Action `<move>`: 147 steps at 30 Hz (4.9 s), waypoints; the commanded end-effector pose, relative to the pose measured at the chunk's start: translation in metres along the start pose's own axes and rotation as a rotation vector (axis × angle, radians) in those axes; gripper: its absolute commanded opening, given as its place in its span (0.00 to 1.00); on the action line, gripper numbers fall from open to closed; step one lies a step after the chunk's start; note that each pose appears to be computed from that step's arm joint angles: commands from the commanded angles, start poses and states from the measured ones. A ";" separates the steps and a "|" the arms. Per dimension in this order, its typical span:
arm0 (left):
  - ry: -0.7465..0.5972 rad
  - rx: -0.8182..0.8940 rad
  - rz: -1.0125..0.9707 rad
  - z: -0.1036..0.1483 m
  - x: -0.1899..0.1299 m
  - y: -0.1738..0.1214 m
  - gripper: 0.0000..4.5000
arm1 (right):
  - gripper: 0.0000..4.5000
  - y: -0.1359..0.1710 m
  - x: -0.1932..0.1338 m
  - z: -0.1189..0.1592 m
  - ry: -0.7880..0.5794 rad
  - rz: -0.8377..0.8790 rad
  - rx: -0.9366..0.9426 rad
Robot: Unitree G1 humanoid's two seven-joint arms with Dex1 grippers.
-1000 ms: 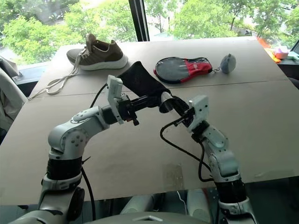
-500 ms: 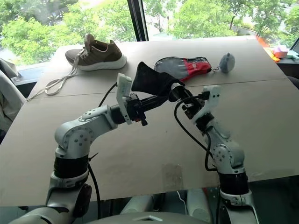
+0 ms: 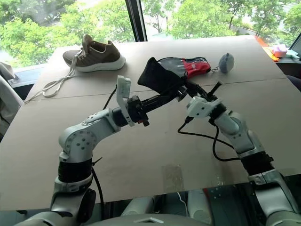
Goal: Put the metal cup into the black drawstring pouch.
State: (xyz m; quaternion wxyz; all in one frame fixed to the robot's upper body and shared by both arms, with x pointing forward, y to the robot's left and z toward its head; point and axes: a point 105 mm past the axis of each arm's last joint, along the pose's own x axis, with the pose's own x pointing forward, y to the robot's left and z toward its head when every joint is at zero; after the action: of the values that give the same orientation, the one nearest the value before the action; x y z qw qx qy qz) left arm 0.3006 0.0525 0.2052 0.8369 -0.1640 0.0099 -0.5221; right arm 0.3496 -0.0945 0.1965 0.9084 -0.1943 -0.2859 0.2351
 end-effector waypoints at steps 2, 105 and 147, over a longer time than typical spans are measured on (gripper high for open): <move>-0.003 0.060 -0.080 -0.001 0.004 -0.016 0.00 | 0.01 -0.013 0.005 0.003 0.039 -0.170 0.615; 0.385 0.783 0.384 0.008 -0.109 0.113 0.99 | 0.85 0.078 -0.026 -0.040 0.409 0.900 0.250; 0.658 0.396 -0.023 0.007 -0.181 0.019 1.00 | 0.37 0.149 0.010 -0.062 0.345 1.030 0.269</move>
State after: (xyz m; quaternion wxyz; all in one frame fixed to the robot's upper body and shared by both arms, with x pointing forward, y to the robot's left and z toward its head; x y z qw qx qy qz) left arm 0.2365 0.2228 0.1680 0.7962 0.1648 0.1952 -0.5484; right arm 0.3454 0.0212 0.0824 0.7255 -0.2108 0.0291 0.6544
